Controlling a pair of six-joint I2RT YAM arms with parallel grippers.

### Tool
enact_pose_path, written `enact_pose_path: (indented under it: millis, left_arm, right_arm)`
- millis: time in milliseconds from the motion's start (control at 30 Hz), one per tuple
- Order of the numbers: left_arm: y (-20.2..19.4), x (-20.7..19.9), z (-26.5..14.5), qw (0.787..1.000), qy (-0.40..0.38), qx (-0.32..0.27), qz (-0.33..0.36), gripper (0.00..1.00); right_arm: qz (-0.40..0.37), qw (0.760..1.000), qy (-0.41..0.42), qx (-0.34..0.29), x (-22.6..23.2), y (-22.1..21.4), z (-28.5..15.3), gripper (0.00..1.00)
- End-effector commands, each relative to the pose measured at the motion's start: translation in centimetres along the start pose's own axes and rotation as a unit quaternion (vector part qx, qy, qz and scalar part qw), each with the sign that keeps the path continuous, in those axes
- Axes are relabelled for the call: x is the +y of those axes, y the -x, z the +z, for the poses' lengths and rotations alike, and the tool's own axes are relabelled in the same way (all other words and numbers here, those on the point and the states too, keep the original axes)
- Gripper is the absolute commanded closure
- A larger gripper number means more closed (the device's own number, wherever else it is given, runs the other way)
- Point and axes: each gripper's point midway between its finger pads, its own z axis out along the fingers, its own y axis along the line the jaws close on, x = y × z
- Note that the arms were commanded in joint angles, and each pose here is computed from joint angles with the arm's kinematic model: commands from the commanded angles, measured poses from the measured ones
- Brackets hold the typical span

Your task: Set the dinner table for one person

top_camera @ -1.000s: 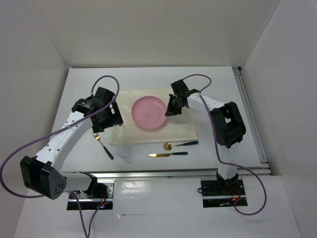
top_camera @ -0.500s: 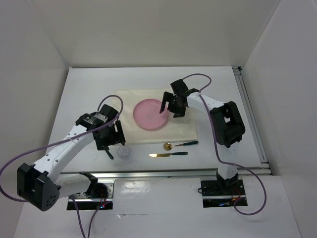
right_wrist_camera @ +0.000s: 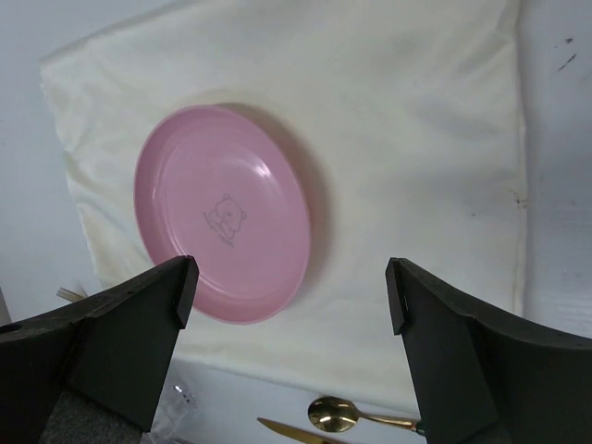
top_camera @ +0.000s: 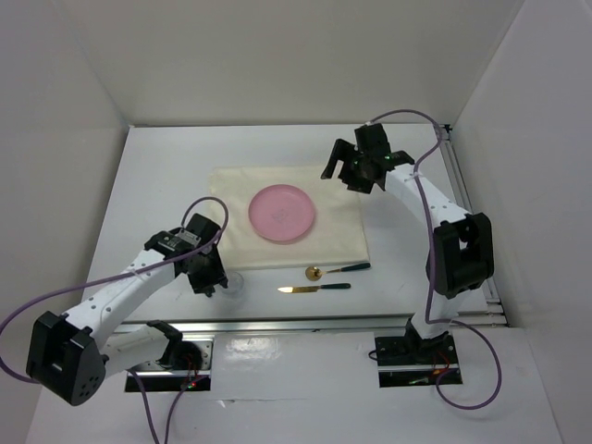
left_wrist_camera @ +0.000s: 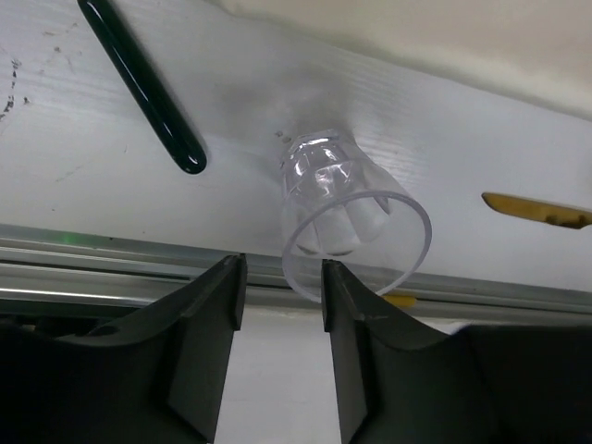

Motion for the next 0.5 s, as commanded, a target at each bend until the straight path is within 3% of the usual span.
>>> enact_pose_path:
  millis: [0, 67, 167, 233, 467]
  left_arm:
    - [0.0, -0.7, 0.7, 1.000, -0.016, -0.001, -0.014, 0.50]
    - [-0.1, -0.3, 0.9, 1.000, -0.008, -0.003, -0.018, 0.57]
    - [0.3, -0.2, 0.7, 1.000, -0.001, -0.011, -0.019, 0.77]
    - [1.0, -0.3, -0.2, 1.000, 0.005, -0.023, -0.019, 0.97]
    - [4.6, -2.8, -5.9, 0.998, -0.013, -0.069, 0.004, 1.00]
  right_arm:
    - [-0.001, 1.000, -0.001, -0.018, 0.0, 1.4, -1.5, 0.04]
    - [0.003, 1.000, -0.004, -0.020, -0.3, 1.7, -1.6, 0.04]
    - [0.003, 1.000, -0.005, -0.020, -0.3, 1.6, -1.9, 0.04]
    - [0.003, 1.000, -0.005, -0.020, -0.4, 1.5, -2.1, 0.04]
    - [0.005, 0.999, -0.011, -0.030, -1.4, 2.4, -3.3, 0.04]
